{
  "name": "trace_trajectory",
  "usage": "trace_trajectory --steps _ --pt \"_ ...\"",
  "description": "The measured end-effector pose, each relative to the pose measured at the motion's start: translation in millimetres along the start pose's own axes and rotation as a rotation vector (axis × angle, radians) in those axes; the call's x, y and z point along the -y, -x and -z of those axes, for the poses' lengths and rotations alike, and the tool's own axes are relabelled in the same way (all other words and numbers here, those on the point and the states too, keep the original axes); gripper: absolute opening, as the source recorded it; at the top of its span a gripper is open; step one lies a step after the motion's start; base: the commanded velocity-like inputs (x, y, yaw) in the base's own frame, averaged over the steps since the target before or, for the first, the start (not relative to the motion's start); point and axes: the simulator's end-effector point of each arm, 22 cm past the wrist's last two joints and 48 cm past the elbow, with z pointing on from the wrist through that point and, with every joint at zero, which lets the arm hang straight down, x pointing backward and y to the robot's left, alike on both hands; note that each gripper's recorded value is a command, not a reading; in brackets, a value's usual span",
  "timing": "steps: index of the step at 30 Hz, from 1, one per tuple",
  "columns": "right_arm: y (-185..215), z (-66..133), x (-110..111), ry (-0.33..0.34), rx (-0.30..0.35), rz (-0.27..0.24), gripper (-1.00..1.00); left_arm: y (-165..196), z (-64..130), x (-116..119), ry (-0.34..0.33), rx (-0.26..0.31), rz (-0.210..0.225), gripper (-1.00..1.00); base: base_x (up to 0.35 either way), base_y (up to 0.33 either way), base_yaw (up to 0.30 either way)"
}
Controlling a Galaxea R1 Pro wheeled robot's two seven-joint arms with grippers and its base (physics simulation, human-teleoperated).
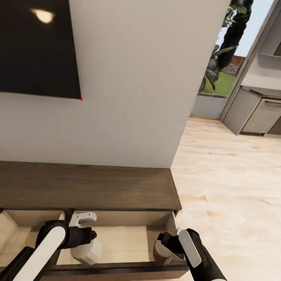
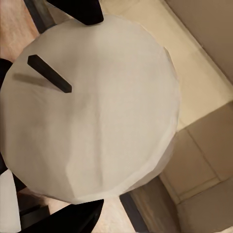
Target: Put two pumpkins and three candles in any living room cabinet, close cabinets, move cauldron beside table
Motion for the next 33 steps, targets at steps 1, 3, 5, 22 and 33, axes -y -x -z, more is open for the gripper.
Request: trace_trajectory --steps 1,3,5,22,33 --pt "-0.1 0.0 0.0 0.0 0.0 0.0 -1.0 0.1 0.0 -0.3 0.001 0.0 -0.001 -1.0 0.068 0.004 0.219" --pt "-0.1 0.0 0.0 0.0 0.0 0.0 -1.0 0.0 0.1 -0.3 0.001 0.0 -0.001 -1.0 0.086 0.002 0.252" --pt "0.0 0.0 0.0 -0.001 0.0 0.001 -1.0 -0.1 0.1 -0.3 0.001 0.0 -0.001 -1.0 0.068 0.001 0.256" --pt "0.3 0.0 0.0 0.0 0.001 0.001 -1.0 0.1 -0.1 -0.4 0.002 0.0 -0.001 -1.0 0.056 0.045 0.028" --pt "0.1 -0.1 -2.0 -0.011 0.011 0.027 -1.0 0.2 -0.2 -1.5 0.005 0.001 -0.002 -1.0 0.05 0.015 0.0"
